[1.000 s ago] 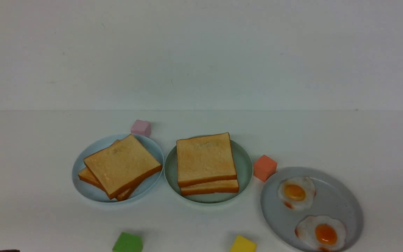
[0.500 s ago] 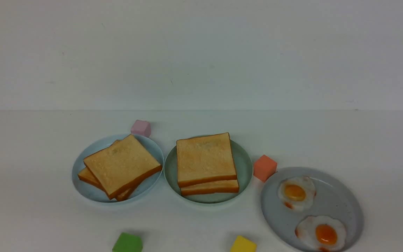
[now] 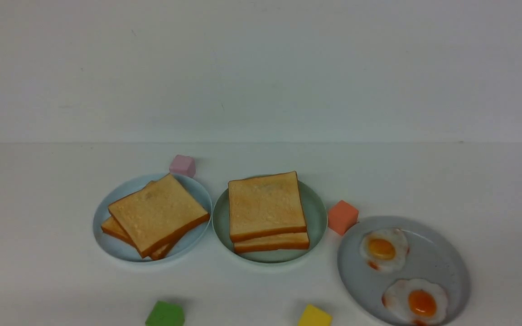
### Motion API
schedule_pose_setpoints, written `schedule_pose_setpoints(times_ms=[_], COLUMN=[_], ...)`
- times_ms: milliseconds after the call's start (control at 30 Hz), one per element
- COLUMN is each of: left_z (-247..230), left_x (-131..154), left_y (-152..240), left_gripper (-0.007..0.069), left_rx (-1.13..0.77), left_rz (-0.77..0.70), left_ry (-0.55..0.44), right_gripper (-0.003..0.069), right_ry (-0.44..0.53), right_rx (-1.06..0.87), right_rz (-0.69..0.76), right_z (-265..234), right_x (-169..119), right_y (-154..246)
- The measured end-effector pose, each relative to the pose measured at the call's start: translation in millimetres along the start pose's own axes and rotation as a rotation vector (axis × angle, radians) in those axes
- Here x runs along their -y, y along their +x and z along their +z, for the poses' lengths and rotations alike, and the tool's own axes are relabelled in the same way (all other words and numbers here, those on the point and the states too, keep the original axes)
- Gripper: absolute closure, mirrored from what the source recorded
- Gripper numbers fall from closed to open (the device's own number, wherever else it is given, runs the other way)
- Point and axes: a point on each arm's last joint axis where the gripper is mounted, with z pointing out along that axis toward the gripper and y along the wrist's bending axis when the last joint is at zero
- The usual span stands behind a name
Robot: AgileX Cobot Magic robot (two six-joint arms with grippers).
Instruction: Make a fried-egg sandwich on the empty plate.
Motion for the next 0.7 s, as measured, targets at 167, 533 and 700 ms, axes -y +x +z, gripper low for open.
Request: schedule_pose_setpoints(times_ms=[167, 533, 700], left_z=[0.0, 0.0, 0.0], left_x=[0.0, 0.0, 0.0], left_y=[-0.1, -0.1, -0.1], left_gripper=[0.0607, 0.0601, 0.0596], left_rx=[0.001, 0.001, 0.001], left_rz=[0.0, 0.001, 0.001], left_ry=[0.0, 0.0, 0.0], right_gripper=[0.0649, 0.0638, 0.0634], right_ry=[0.0, 0.0, 0.0], right_rx=[0.002, 0.002, 0.002], right_rz=[0.0, 0.0, 0.0], right_z=[-0.1, -0.1, -0.1], right_x=[0.0, 0.0, 0.0], right_y=[-0.1, -0.1, -0.1])
